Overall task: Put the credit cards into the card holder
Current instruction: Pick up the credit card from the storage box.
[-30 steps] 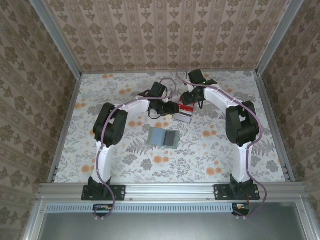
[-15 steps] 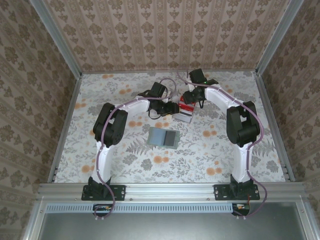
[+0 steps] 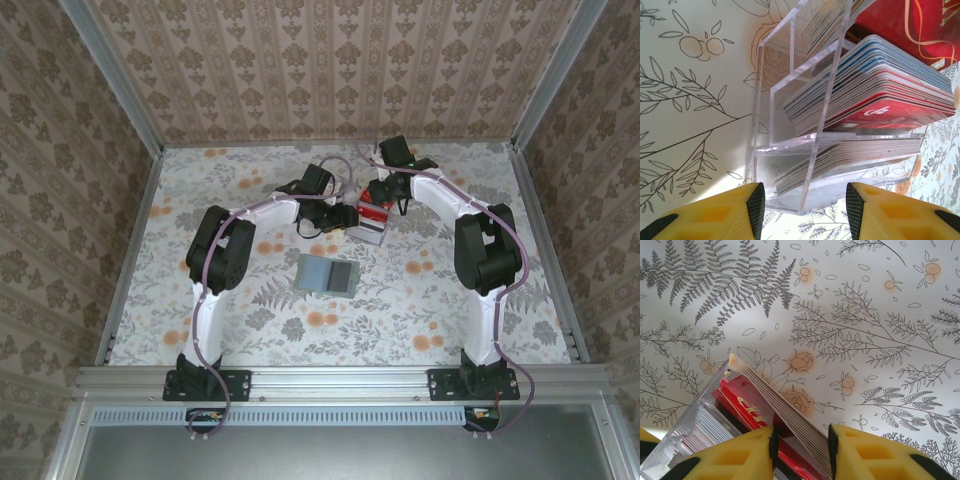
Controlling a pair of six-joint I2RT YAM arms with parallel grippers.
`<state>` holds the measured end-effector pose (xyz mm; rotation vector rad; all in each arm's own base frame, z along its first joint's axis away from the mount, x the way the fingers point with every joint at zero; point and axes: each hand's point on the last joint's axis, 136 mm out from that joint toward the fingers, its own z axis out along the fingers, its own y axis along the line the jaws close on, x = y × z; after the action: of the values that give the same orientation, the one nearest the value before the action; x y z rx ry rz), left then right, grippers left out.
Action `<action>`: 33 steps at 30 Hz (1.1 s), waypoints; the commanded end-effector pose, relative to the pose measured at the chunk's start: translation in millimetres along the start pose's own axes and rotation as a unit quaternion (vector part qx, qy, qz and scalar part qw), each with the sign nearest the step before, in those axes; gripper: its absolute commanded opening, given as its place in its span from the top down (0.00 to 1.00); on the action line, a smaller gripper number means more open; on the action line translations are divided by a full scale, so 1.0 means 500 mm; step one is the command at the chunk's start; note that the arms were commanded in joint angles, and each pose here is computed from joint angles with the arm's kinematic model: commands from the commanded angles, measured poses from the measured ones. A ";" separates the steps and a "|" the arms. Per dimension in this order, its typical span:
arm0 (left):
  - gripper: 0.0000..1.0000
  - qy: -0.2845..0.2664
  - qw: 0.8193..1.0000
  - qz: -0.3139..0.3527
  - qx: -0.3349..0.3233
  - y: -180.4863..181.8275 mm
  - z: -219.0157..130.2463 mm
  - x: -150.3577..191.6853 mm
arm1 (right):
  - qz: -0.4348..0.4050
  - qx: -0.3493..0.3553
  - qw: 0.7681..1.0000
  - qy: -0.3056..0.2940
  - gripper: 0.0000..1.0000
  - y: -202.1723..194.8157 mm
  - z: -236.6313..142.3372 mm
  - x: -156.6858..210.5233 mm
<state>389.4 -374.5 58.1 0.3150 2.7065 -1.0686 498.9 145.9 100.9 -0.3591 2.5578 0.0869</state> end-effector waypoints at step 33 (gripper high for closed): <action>0.51 0.010 1.000 -0.014 -0.003 0.017 0.010 0.014 | 0.035 -0.107 0.993 -0.028 0.96 0.022 -0.055 -0.016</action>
<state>388.1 -374.1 56.5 0.3144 2.7113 -1.0673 494.2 145.1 114.8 -0.3496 2.5410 0.2751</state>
